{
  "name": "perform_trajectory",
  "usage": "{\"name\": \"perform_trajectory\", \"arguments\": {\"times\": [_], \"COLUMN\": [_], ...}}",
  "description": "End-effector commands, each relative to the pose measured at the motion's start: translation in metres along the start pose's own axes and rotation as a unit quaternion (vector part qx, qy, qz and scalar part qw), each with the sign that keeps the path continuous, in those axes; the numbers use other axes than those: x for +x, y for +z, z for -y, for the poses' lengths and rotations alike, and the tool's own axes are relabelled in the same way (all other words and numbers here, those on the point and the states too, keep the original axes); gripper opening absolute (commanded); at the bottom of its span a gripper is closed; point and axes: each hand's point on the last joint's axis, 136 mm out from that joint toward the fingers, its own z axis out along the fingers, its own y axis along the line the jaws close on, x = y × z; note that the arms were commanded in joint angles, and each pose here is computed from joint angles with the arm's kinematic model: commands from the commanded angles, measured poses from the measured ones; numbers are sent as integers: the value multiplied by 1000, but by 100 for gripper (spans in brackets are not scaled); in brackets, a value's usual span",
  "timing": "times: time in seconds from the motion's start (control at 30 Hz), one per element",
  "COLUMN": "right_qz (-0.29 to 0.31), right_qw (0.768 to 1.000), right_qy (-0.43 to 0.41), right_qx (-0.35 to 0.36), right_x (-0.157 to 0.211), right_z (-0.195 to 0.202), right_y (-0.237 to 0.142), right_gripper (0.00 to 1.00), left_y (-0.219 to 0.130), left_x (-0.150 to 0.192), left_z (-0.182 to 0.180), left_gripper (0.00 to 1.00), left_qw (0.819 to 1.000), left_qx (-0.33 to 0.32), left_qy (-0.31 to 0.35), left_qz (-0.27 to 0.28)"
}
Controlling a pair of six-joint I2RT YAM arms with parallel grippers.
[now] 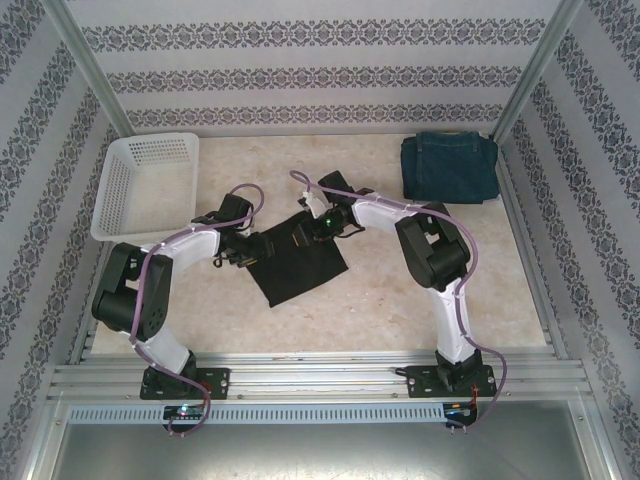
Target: Fold and stack the skirts
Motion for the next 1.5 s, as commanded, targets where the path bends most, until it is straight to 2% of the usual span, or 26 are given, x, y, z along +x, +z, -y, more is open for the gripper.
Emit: {"name": "perform_trajectory", "arguments": {"times": [0.0,0.07,0.13,0.17,0.27,0.4,0.47,0.73,0.83,0.93,1.03,1.13,1.3,1.47], "right_qz": [26,56,88,98,109,121,128,118,107,102,109,108,138,149], "right_qw": [999,998,995,994,992,991,990,991,994,994,993,993,990,988], "right_qy": [-13,-14,-13,-14,-17,-24,-22,-7,10,33,52,45,35,50], "right_qx": [-23,-27,-36,-41,-55,-56,-59,-58,-19,6,17,9,16,-8], "right_x": [-13,-22,-31,-33,-33,-35,-40,-72,-79,-84,-92,-98,-83,-40], "right_z": [-15,-23,-32,-36,-50,-60,-61,-39,-10,18,34,30,17,-5], "right_y": [-5,-23,-47,-55,-77,-93,-96,-67,-47,-32,-24,-22,-50,-78], "right_gripper": [23,14,9,6,2,3,4,8,8,9,11,8,5,5], "left_y": [2,-8,-24,-32,-67,-112,-120,-88,-65,-39,-17,-5,-34,-68], "left_x": [-3,-7,-12,-14,-21,-25,-26,-56,-73,-85,-92,-97,-86,-45], "left_z": [-2,3,11,14,32,44,46,27,17,0,-9,-7,16,26], "left_gripper": [29,18,3,0,0,0,0,0,0,0,0,0,0,0], "left_qw": [1000,1000,999,998,993,985,984,990,989,991,991,993,993,992], "left_qx": [9,15,27,32,65,86,83,0,-12,-44,-58,-51,2,43], "left_qy": [-12,-9,-2,0,11,20,26,42,42,27,23,19,10,-6], "left_qz": [10,23,43,53,98,151,156,137,142,123,114,104,121,118]}}
